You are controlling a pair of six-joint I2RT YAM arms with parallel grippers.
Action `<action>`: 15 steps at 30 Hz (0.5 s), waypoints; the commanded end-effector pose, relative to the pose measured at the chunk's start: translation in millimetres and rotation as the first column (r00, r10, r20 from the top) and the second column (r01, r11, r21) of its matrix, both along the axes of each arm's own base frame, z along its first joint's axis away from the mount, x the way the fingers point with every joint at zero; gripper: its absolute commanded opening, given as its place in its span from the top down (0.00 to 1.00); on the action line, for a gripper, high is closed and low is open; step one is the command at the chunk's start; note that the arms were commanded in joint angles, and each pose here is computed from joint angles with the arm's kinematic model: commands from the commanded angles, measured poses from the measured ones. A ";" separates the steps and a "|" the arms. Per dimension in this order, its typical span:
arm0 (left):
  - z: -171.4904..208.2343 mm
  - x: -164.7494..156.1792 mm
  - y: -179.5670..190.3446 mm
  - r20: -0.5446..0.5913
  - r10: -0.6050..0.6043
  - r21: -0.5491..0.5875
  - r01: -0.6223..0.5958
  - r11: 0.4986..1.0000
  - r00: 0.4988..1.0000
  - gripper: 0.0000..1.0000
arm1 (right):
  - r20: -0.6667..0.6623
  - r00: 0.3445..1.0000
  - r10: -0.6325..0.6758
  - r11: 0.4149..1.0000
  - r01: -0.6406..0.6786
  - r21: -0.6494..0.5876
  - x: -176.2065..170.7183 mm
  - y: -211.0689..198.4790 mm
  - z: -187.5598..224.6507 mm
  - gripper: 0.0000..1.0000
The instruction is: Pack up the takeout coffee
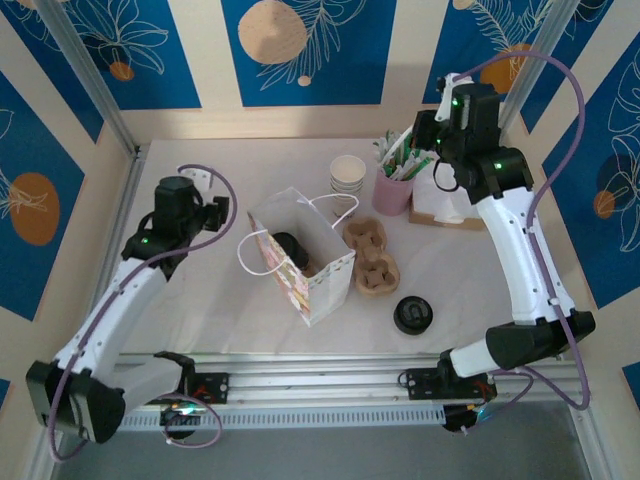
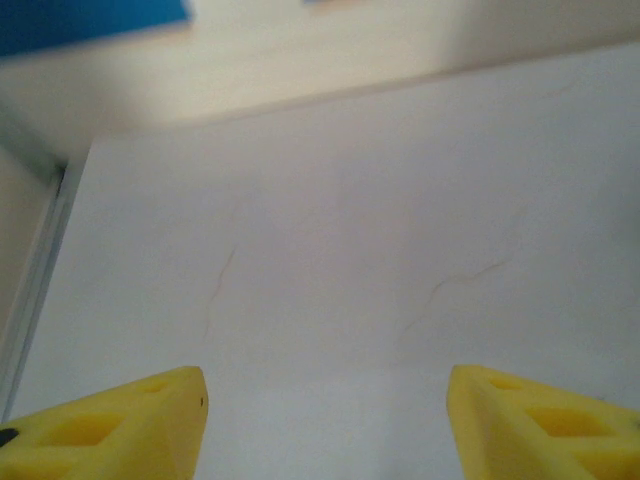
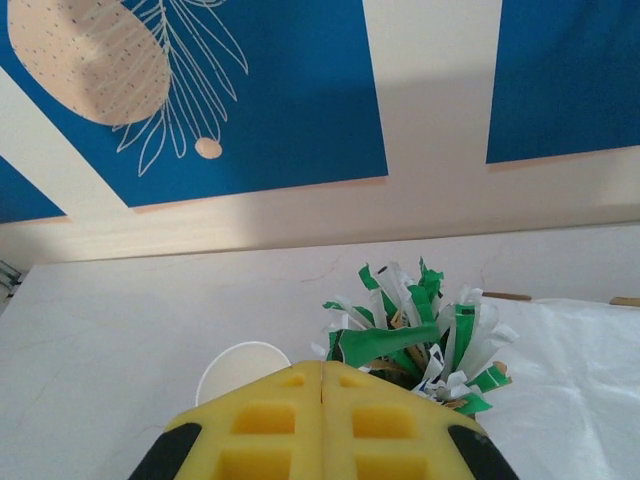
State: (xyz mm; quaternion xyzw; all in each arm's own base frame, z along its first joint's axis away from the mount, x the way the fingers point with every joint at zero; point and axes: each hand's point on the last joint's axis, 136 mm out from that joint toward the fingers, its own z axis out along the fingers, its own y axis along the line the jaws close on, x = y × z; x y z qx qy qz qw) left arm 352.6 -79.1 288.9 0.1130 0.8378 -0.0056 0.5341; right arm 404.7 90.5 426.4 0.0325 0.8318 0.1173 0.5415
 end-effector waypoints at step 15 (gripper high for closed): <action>173.0 22.0 -261.3 0.385 -0.800 0.068 0.850 0.522 0.461 0.35 | 0.054 0.998 -0.014 0.993 0.007 0.121 -17.4 -4.5 24.2 1.00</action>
